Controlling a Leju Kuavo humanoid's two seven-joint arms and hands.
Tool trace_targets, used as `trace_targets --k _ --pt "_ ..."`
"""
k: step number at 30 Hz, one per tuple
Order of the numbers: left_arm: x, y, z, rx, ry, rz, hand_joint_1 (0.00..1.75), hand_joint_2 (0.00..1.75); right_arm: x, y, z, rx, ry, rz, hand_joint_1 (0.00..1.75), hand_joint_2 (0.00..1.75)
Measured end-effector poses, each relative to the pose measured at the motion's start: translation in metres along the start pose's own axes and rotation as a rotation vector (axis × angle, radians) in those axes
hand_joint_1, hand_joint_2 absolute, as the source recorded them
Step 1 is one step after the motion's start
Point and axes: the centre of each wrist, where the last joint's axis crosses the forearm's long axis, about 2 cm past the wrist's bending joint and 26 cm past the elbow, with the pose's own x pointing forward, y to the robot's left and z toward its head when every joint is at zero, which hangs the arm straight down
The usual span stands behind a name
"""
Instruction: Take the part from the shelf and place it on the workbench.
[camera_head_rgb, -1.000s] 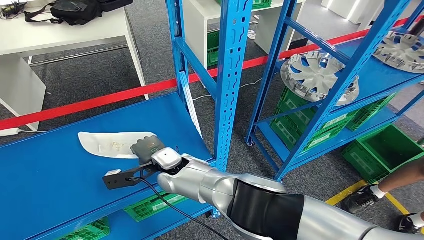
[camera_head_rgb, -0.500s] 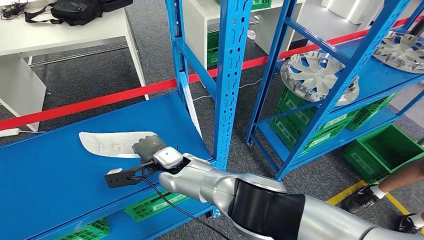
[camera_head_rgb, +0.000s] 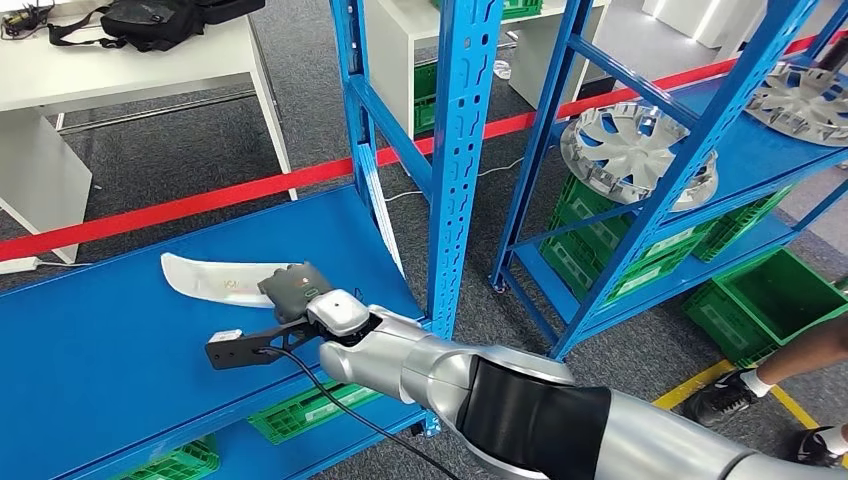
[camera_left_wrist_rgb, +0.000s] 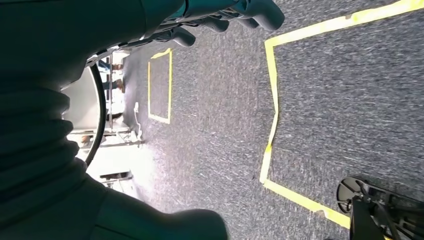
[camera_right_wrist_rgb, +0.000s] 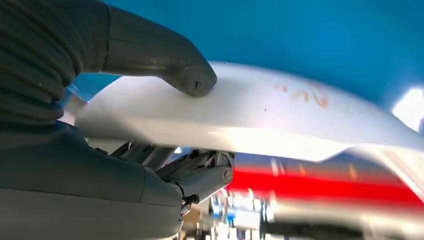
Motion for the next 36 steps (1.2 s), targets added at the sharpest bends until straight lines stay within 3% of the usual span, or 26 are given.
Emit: trace_targets --k 3,7,10,14,23,36 --pt "-0.001 0.000 0.000 0.000 0.001 0.002 0.00 1.75 0.010 -0.030 -0.004 -0.195 -0.108 -0.005 1.75 1.75" --pt "-0.002 0.000 0.000 0.000 -0.003 -0.005 0.00 1.75 0.043 -0.092 -0.002 -0.429 -0.281 -0.001 1.75 1.75" --pt "-0.002 0.000 0.000 0.000 -0.005 -0.006 0.00 1.75 0.071 -0.133 0.012 -0.556 -0.420 -0.002 1.75 1.75" --pt "-0.002 -0.001 0.000 -0.001 -0.007 0.005 0.00 1.75 0.098 -0.165 0.038 -0.695 -0.572 0.010 1.75 1.75" --pt "-0.003 -0.001 0.000 -0.003 -0.009 0.012 0.00 1.75 0.117 -0.174 0.073 -0.820 -0.700 0.011 1.75 1.75" --pt "-0.003 -0.001 0.000 -0.003 0.019 0.013 0.00 1.75 0.114 -0.157 0.079 -0.792 -0.702 -0.012 1.75 1.75"
